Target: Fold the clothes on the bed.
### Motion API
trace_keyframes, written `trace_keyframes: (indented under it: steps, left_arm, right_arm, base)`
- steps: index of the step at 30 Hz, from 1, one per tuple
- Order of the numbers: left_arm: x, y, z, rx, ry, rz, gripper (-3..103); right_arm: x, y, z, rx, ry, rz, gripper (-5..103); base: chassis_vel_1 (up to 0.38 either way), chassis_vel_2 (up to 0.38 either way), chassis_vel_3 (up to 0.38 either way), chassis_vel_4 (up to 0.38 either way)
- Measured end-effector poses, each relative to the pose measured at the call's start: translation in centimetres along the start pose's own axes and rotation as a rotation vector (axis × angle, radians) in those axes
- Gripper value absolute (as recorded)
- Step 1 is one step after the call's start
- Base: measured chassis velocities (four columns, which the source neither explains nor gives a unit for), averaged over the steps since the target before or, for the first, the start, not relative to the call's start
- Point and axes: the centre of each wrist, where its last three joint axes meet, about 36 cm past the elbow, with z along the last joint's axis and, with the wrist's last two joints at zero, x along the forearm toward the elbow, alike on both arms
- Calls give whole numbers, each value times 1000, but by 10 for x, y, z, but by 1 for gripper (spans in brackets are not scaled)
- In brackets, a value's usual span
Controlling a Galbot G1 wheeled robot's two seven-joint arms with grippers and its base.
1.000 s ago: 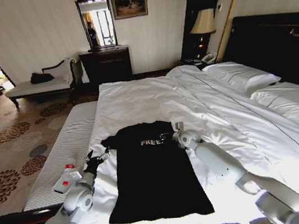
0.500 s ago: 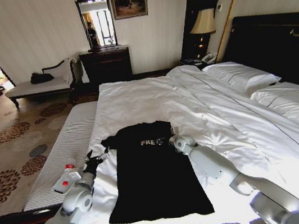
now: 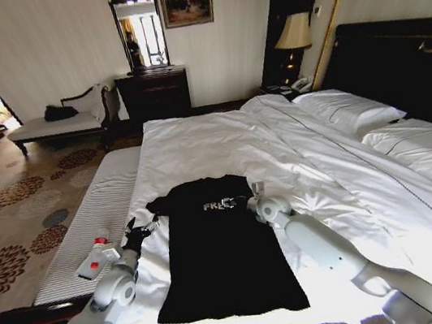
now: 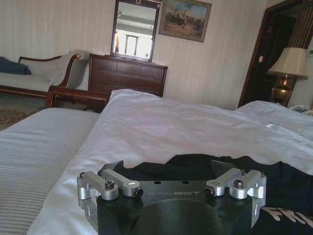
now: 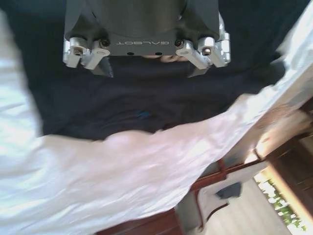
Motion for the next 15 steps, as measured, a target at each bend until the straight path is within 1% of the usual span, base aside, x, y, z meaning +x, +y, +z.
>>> trace_keyframes:
  steps: [1, 2, 3, 4, 5, 6, 8, 11, 12, 13, 15]
  left_arm:
    - [-2, 1, 1, 4, 5, -3, 100]
    - [-2, 1, 1, 4, 5, -3, 100]
    - [-4, 1, 2, 7, 8, -6, 100]
    - [-8, 3, 3, 11, 11, -15, 100]
    - [-11, 5, 3, 14, 14, -20, 100]
    - [-11, 5, 3, 14, 14, -20, 100]
    - [-20, 10, 1, 36, 25, -40, 100]
    - [-33, 19, -1, 56, 37, -66, 100]
    - [-33, 19, -1, 56, 37, -66, 100]
    - [-37, 22, -2, 64, 41, -71, 100]
    - [-44, 25, -5, 95, 55, -77, 100]
  right_arm:
    - [5, -7, -1, 2, -18, 22, 88]
    - [5, -7, -1, 2, -18, 22, 88]
    - [10, -13, -2, 1, -31, 38, 93]
    - [19, -24, -2, -4, -49, 65, 97]
    - [25, -31, -2, -8, -58, 82, 99]
    - [25, -31, -2, -8, -58, 82, 99]
    - [43, -48, 1, -9, -77, 121, 100]
    - [66, -68, 10, 8, -100, 172, 100]
    - [66, -68, 10, 8, -100, 172, 100]
    - [72, -74, 13, 14, -108, 188, 100]
    - [84, -84, 19, 33, -128, 221, 100]
  base:
    - [0, 0, 0, 0]
    - [0, 0, 0, 0]
    - [0, 0, 0, 0]
    - [0, 0, 0, 0]
    - [0, 0, 0, 0]
    - [0, 0, 0, 0]
    - [0, 0, 0, 0]
    - [0, 0, 0, 0]
    - [0, 0, 0, 0]
    - [0, 0, 0, 0]
    - [0, 0, 0, 0]
